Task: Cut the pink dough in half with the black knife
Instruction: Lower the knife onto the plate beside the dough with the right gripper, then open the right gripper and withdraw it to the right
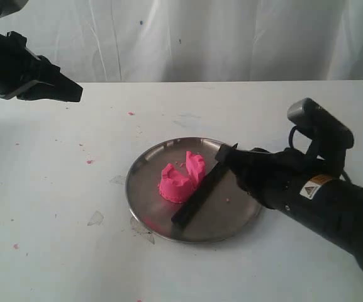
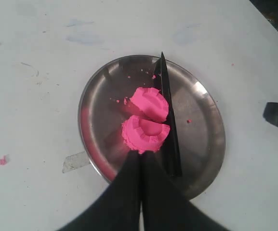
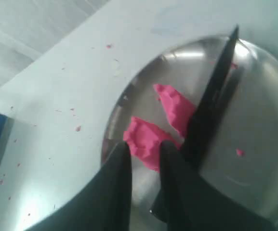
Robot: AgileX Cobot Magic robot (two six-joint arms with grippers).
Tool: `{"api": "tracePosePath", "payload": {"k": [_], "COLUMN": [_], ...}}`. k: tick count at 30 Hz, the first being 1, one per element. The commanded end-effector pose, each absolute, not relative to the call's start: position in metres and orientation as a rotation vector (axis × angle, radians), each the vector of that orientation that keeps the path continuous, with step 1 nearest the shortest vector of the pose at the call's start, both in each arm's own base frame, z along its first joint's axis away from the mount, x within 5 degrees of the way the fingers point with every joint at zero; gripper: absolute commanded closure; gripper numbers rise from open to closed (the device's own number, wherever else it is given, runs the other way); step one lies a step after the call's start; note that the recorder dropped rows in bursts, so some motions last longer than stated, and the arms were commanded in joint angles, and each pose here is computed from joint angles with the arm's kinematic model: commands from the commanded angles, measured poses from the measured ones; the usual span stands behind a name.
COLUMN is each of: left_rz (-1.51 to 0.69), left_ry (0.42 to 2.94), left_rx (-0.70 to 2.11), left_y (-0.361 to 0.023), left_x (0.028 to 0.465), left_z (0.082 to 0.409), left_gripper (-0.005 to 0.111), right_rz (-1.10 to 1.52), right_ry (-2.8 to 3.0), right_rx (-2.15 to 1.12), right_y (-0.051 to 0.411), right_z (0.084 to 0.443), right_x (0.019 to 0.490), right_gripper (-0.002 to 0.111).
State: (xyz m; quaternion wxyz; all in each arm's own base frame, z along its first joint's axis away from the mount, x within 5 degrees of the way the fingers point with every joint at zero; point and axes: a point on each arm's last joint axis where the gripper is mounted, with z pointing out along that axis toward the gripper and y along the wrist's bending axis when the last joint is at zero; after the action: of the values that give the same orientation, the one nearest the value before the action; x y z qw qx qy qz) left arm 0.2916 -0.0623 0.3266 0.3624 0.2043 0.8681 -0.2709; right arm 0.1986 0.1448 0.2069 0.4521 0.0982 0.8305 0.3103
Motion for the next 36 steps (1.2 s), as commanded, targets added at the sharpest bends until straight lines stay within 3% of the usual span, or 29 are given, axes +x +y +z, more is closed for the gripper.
{"api": "tracePosePath", "payload": {"k": [1,7,19,36], "left_rz": [-0.715,-0.715,-0.715,-0.715], "left_ry": [2.229,2.229,2.229,2.229], "left_rx": [0.517,0.517,0.517,0.517], "left_y": [-0.062,-0.062,-0.062,-0.062], "left_x": [0.289,0.289,0.289,0.289], "left_z": [0.328,0.328,0.328,0.328], "left_gripper": [0.107,0.107,0.107,0.107], "right_rz": [0.774,0.916,1.186,1.139], "right_ry": [1.901,1.726,1.583,1.428], "right_rx": [-0.082,-0.301,-0.367,-0.413], "right_y": [0.147,0.156,0.155,0.136], "right_z": [0.240,0.274,0.307,0.326], "right_x": [0.175,0.138,0.093,0.083], "right_gripper": [0.108,0.108,0.108,0.108]}}
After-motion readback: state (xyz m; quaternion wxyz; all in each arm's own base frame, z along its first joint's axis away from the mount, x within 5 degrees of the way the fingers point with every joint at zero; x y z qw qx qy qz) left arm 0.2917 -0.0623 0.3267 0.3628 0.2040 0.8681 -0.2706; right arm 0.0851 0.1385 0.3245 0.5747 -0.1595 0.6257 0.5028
